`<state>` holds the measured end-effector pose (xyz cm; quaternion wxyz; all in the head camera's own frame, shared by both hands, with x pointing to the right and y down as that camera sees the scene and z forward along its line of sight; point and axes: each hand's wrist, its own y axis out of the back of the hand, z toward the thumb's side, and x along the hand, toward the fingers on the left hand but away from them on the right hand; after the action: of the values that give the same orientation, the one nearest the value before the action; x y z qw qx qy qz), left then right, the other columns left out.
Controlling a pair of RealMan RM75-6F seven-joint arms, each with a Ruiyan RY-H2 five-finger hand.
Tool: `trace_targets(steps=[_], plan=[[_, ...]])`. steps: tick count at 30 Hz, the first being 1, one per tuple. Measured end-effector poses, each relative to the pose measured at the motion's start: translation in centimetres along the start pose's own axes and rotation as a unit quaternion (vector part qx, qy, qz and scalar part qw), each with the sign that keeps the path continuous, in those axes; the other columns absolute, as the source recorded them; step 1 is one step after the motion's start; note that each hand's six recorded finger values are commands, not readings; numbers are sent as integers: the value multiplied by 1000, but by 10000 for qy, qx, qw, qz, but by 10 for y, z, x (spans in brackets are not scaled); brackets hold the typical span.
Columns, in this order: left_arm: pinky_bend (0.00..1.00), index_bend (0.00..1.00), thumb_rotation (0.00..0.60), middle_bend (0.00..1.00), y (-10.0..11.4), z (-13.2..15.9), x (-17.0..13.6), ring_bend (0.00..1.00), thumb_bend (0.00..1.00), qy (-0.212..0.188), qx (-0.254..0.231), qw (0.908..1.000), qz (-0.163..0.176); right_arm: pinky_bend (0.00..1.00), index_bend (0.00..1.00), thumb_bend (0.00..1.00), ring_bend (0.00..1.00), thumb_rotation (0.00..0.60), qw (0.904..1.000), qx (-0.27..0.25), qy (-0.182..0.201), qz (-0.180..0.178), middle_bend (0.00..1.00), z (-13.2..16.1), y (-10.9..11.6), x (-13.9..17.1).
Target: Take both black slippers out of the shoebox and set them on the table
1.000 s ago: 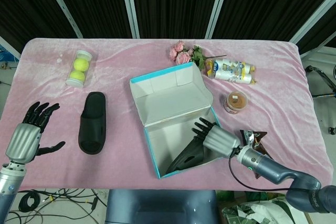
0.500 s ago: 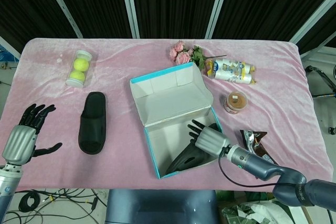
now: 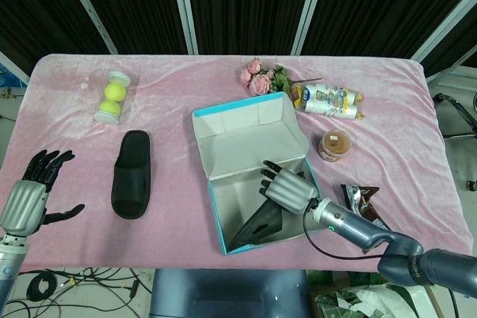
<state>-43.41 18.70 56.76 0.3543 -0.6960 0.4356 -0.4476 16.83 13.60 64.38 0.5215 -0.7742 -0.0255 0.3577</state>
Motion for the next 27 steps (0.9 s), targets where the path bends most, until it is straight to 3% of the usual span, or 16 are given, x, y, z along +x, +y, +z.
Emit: trace_targets(steps=[8, 14, 19, 27], plan=[[19, 0, 600, 185, 1, 1, 0, 73, 0, 3, -6, 10000, -4, 128, 677, 337, 207, 600, 9994, -183, 115, -269, 448, 1, 10, 0], [19, 0, 600, 191, 1, 1, 1, 73, 0, -1, 8, 10000, -4, 128, 684, 337, 207, 600, 9971, -269, 44, -708, 448, -4, 34, 12], [19, 0, 600, 193, 2, 5, 3, 74, 0, -54, 21, 10000, 3, 128, 686, 337, 207, 600, 9914, -435, -181, -1218, 448, -16, 61, 32], [19, 0, 600, 195, 3, 12, 6, 73, 0, -142, 51, 9999, 10, 128, 701, 349, 213, 600, 9775, -854, -679, -1804, 448, -44, 81, 60]])
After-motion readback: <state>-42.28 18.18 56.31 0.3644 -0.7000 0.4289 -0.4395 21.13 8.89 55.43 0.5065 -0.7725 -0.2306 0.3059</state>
